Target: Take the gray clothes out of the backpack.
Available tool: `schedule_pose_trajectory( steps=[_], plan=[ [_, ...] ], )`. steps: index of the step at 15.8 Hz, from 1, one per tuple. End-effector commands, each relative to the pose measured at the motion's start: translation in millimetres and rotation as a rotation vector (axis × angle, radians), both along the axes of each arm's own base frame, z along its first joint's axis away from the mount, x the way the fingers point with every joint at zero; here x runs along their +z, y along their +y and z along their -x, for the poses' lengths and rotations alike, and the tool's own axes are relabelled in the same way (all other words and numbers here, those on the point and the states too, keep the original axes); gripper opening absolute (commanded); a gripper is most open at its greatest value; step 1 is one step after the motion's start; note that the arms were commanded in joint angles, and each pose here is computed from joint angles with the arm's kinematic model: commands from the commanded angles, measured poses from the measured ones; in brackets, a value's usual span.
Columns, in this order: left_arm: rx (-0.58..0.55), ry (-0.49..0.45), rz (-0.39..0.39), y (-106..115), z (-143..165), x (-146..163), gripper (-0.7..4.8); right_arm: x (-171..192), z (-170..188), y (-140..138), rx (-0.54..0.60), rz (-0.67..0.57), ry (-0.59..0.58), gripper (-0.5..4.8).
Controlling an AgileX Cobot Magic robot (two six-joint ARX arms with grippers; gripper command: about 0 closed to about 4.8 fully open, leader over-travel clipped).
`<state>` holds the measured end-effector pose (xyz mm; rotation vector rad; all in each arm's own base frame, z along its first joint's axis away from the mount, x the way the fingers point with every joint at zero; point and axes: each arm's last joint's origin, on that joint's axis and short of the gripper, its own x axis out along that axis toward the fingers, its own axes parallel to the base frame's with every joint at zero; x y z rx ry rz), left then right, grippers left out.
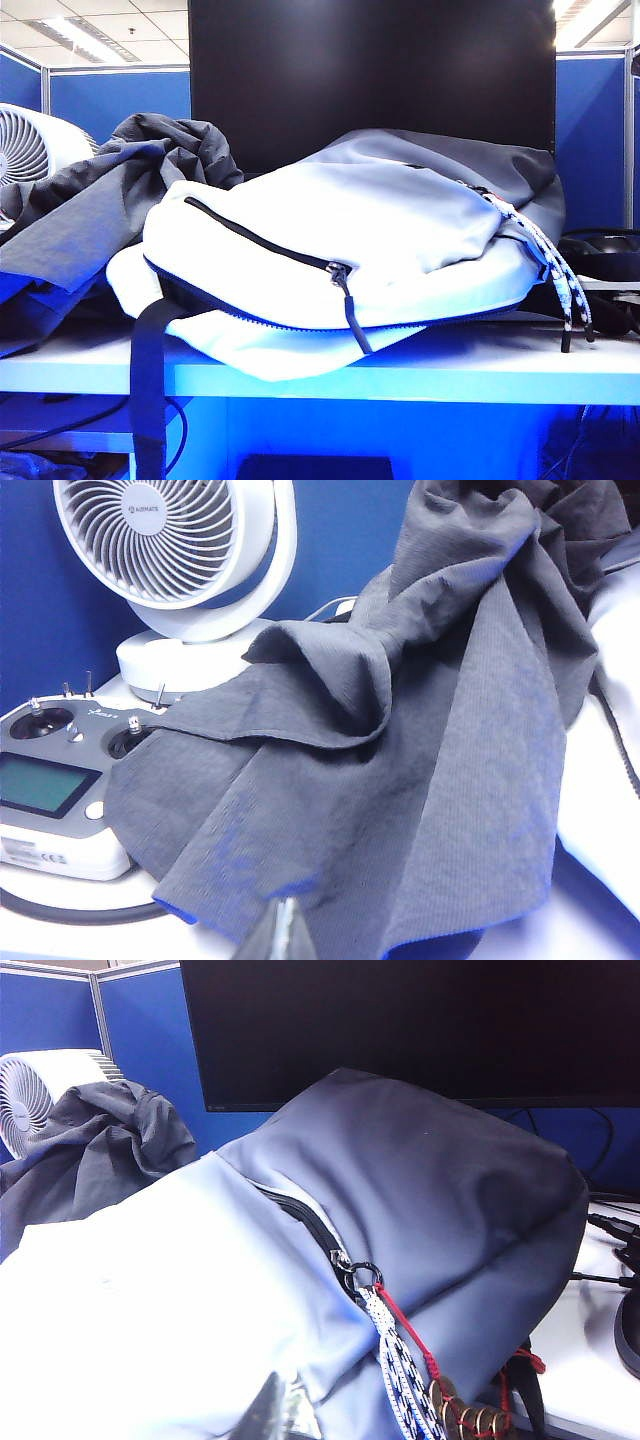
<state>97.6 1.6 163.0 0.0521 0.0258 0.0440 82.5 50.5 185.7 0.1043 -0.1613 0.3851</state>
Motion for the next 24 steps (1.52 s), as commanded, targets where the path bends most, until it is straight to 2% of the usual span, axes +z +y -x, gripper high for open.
schedule_pose_trajectory(
  steps=[1,4,8,11,24],
  plan=[
    [-0.003,-0.015,0.0,-0.1,0.2,1.6,-0.01,2.8,0.5,-0.4,-0.002,-0.008,-0.015,-0.05],
    [-0.003,-0.016,0.0,-0.1,0.2,1.6,-0.01,-1.9,-0.4,-1.7,-0.023,0.033,0.004,-0.05],
    [-0.003,-0.015,0.0,-0.1,0.2,1.6,-0.01,-13.7,-8.7,-17.8,-0.185,0.053,0.08,-0.05],
    [-0.003,-0.016,0.0,-0.1,0.2,1.6,-0.01,-14.5,-12.3,-28.7,-0.247,0.053,0.089,-0.05],
    [-0.003,-0.015,0.0,-0.1,0.2,1.6,-0.01,-20.3,-14.4,-38.2,-0.271,0.053,0.151,-0.05]
  ],
)
